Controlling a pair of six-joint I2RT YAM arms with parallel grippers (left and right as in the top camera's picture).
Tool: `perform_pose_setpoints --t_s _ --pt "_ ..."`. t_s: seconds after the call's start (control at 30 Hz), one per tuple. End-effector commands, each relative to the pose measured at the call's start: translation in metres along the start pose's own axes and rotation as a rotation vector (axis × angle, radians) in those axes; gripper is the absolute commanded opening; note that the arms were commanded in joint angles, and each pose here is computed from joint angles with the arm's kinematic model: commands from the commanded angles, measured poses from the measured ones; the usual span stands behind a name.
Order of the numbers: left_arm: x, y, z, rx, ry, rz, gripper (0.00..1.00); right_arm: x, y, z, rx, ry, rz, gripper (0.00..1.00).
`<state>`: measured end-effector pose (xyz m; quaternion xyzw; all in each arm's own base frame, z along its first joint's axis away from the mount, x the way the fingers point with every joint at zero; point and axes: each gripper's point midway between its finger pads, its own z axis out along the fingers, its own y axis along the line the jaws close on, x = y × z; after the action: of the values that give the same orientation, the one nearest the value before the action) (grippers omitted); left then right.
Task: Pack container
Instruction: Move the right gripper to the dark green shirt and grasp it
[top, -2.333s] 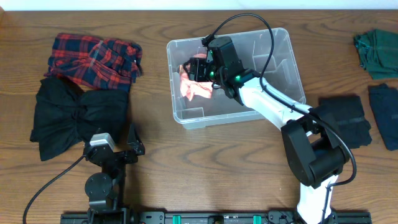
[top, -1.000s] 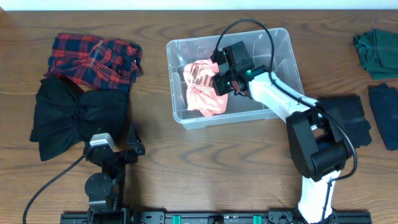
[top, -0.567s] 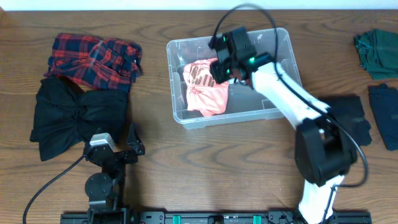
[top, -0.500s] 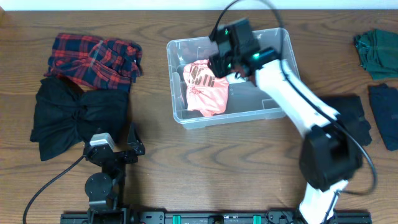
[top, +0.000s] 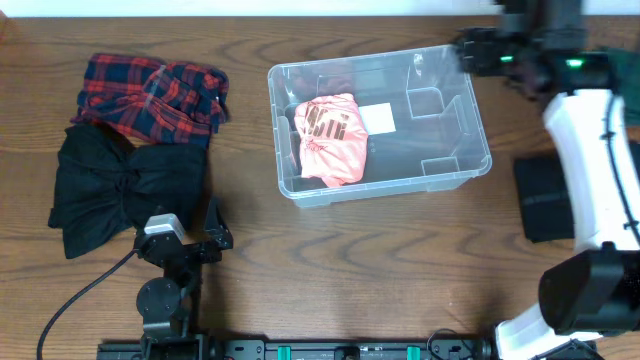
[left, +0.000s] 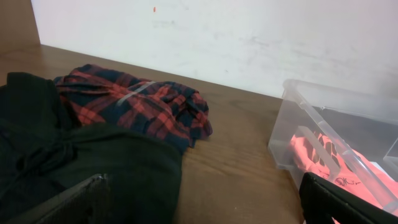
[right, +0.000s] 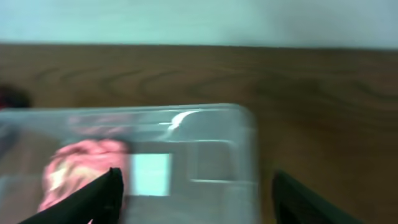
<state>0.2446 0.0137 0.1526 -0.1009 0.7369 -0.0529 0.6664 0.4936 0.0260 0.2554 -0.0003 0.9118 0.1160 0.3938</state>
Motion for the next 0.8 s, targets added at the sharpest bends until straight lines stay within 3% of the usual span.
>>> perform_pose_setpoints --t_s 0.0,0.3,0.77 --pt "0.015 0.004 0.001 -0.015 0.045 0.018 0.98 -0.001 -0.055 -0.003 0.043 -0.01 0.094 0.76" --pt "0.015 0.004 0.001 -0.015 0.045 0.018 0.98 0.036 -0.218 -0.003 0.236 0.002 0.393 0.81" --pt "0.015 0.004 0.001 -0.015 0.045 0.018 0.98 0.099 -0.375 -0.001 0.403 -0.075 0.612 0.84"
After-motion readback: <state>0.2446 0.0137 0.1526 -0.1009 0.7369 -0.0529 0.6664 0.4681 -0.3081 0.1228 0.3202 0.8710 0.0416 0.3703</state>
